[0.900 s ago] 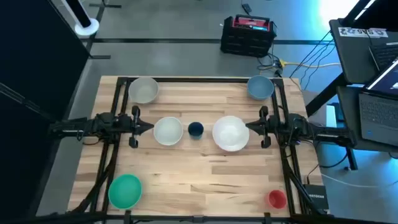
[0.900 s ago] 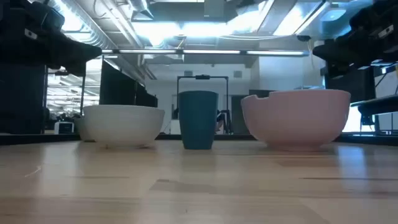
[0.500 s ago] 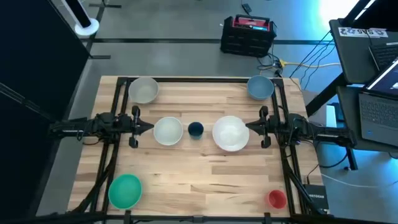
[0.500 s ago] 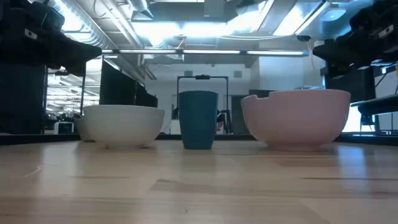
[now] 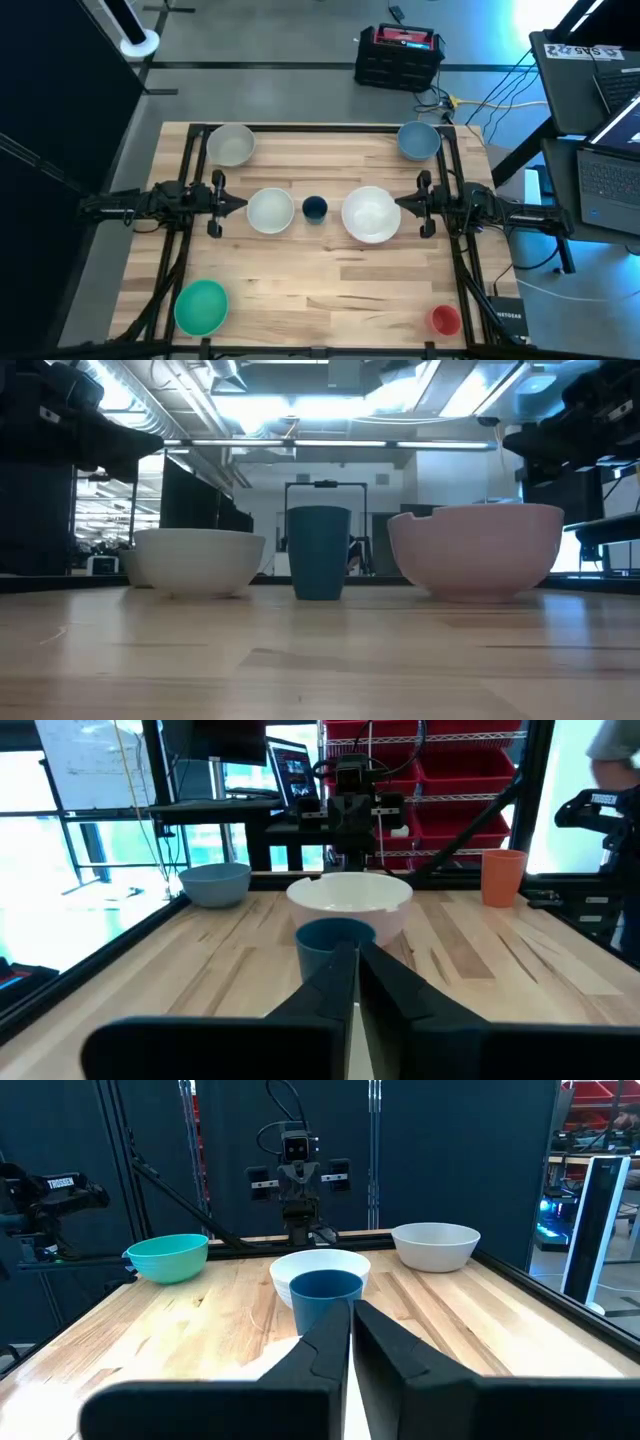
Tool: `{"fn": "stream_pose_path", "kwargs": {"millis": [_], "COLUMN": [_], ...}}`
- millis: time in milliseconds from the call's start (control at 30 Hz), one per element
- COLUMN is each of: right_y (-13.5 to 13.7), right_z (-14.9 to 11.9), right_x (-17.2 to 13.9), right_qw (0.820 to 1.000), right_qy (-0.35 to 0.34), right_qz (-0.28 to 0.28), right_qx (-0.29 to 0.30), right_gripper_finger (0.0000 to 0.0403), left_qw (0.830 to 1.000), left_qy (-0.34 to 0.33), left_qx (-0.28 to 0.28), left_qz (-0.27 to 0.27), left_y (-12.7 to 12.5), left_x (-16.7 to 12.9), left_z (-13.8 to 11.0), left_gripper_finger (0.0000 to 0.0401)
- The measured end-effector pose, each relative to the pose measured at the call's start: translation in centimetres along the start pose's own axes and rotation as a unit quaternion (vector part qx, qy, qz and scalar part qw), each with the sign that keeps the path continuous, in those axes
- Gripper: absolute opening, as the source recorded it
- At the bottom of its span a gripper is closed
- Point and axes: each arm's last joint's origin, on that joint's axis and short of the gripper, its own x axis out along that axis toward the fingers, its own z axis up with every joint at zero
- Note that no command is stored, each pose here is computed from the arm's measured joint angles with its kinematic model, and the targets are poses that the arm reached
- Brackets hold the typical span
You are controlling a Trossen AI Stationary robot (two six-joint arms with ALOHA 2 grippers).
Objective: Nest bowls inside each other
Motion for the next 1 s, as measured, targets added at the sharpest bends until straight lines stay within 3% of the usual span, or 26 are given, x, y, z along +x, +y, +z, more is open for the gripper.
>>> {"fn": "stream_pose_path", "kwargs": {"millis": [933, 1000], "right_y": [-0.1, -0.21], "right_z": [0.22, 0.55], "right_x": [0.0, 0.02], "right_qw": [0.999, 0.995], "right_qy": [-0.013, -0.032], "right_qz": [-0.018, -0.036], "right_qx": [0.033, 0.088], "right_gripper_finger": [0.0001, 0.0001], "left_qw": [1.0, 1.0], "left_qy": [0.0, 0.0], "left_qx": [0.0, 0.0], "left_qz": [0.0, 0.0], "left_y": [0.0, 0.0], "left_x": [0.0, 0.0], "left_z": [0.0, 0.0], "left_gripper_finger": [0.0, 0.0]}}
